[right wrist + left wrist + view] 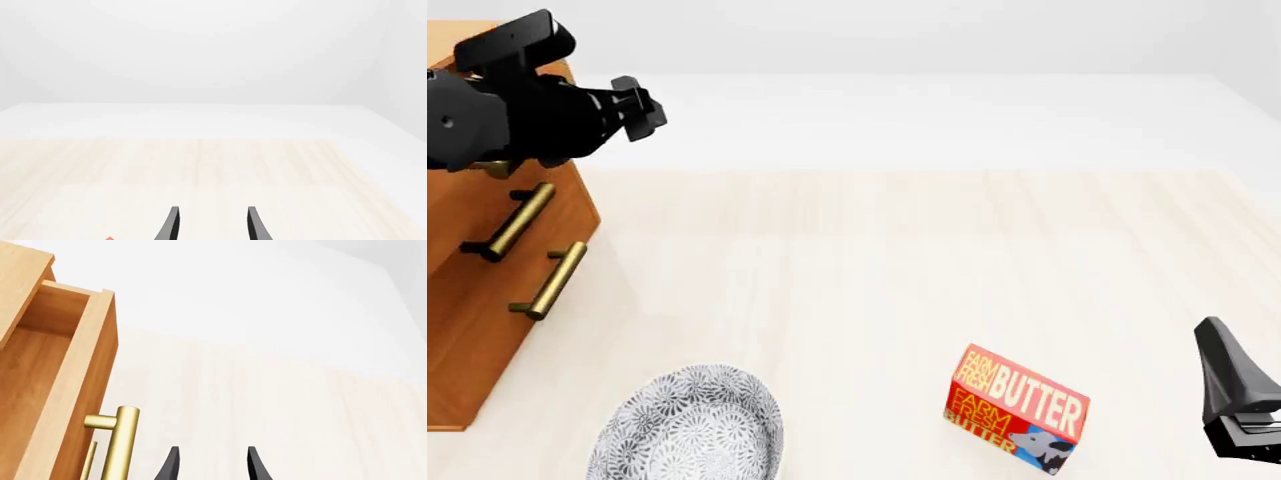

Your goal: Put the chocolate pudding in the top drawer of the cabinet and close it.

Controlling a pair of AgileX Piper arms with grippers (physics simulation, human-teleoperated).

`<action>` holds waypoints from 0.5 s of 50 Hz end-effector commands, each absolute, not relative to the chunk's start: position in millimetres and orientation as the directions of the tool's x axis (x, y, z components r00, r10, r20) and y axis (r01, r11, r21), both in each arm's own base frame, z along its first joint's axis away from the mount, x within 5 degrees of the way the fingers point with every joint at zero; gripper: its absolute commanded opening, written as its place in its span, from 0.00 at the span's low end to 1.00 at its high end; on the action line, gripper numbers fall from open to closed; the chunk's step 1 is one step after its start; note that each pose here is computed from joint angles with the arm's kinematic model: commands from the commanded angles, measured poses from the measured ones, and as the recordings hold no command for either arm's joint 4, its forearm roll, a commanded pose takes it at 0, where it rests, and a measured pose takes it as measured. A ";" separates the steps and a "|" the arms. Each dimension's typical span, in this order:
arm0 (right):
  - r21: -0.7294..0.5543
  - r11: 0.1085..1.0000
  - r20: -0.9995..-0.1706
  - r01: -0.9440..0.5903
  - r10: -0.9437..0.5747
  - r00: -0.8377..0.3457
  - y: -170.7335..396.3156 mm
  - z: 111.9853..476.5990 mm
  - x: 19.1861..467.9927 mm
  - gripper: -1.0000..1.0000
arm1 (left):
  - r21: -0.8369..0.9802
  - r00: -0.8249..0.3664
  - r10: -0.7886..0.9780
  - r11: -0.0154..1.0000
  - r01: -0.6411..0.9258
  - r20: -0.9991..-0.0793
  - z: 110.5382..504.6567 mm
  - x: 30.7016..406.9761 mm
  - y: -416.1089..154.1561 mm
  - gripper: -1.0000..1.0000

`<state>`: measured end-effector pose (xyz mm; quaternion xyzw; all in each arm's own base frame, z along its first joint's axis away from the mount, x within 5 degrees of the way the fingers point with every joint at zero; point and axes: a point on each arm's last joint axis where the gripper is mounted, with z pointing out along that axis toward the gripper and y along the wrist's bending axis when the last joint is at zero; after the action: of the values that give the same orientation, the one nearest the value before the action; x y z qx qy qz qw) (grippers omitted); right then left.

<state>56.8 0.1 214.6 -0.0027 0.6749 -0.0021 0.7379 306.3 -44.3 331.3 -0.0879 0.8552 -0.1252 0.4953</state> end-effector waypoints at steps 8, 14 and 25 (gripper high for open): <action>-0.007 1.000 -0.996 0.001 -0.007 0.089 0.0 214.7 56.7 1.00 | -0.276 -0.489 -0.266 0.960 -0.054 -0.831 325.8 310.2 -32.1 1.00; -0.006 1.000 -0.996 0.001 -0.006 0.089 0.0 214.8 56.7 1.00 | -0.274 -0.499 -0.278 0.958 -0.083 -0.820 313.7 307.4 -24.6 1.00; -0.007 1.000 -0.996 0.001 -0.007 0.089 0.0 214.9 56.7 1.00 | -0.260 -0.502 -0.285 0.958 -0.120 -0.816 307.6 303.3 -11.6 1.00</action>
<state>56.7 0.0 214.8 -0.0021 0.6749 -0.0026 0.7379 306.2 -22.8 314.8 -0.1000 0.8598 -0.0930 0.4921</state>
